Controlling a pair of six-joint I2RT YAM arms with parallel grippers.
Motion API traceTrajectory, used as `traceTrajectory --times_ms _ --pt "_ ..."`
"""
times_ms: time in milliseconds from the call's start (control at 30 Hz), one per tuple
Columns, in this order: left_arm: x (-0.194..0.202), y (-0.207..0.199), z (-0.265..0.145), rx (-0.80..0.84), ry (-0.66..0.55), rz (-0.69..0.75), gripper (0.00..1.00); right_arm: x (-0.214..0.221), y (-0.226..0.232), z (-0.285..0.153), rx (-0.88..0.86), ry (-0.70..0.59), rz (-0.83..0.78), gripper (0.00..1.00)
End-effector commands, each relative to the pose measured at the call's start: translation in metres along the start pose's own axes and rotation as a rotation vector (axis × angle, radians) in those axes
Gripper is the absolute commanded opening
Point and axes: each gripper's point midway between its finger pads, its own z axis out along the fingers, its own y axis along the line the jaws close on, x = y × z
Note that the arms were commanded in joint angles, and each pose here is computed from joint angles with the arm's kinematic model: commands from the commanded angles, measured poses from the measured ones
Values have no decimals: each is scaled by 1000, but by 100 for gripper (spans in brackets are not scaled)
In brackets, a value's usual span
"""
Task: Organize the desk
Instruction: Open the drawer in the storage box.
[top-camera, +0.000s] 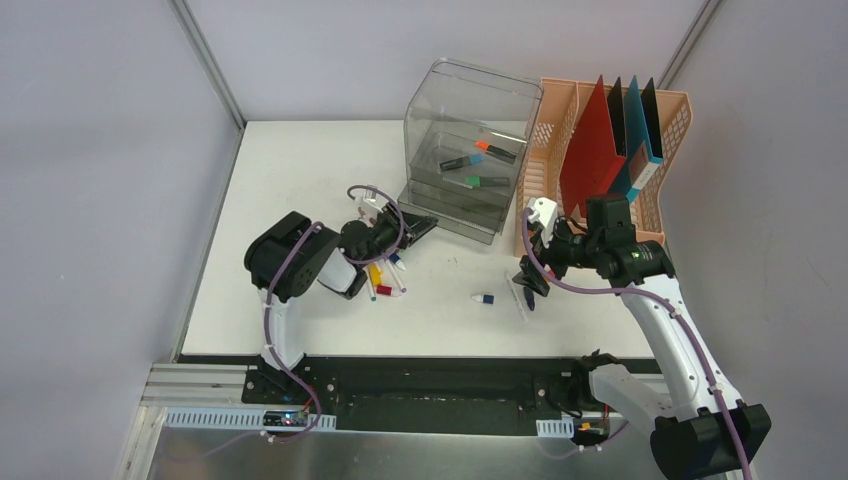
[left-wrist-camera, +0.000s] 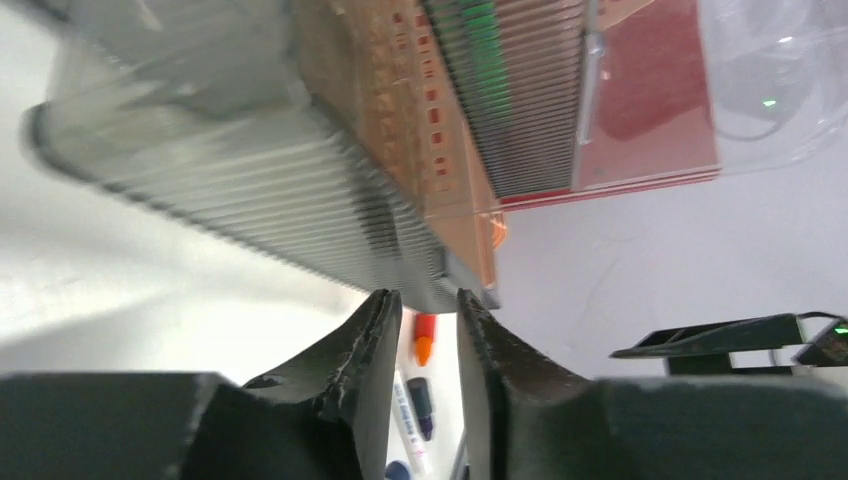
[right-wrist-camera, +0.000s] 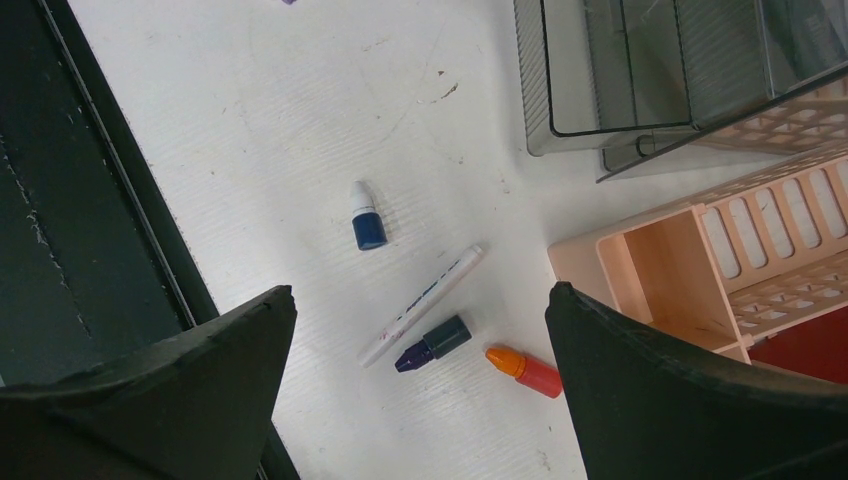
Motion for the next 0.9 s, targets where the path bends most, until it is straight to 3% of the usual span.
traceTrajectory --times_ms 0,100,200,567,733,833,867 --pt "-2 2 -16 -19 -23 101 37 -6 -4 -2 14 -23 -33 99" --pt "0 3 -24 -42 -15 127 50 -6 -4 -2 13 -22 -33 99" --pt "0 2 -32 -53 -12 167 58 -5 -4 -2 14 -20 -31 99" --pt "-9 -19 -69 -169 10 444 68 -3 -6 -2 19 -15 -31 99" --pt "-31 -41 -104 -271 -70 596 78 -2 -7 -2 24 -11 -33 99" --pt "-48 -53 -129 -331 -156 669 98 -2 -7 -2 27 -9 -34 99" --pt "-57 -61 -139 -332 -209 698 99 -2 -7 -2 27 -9 -35 99"
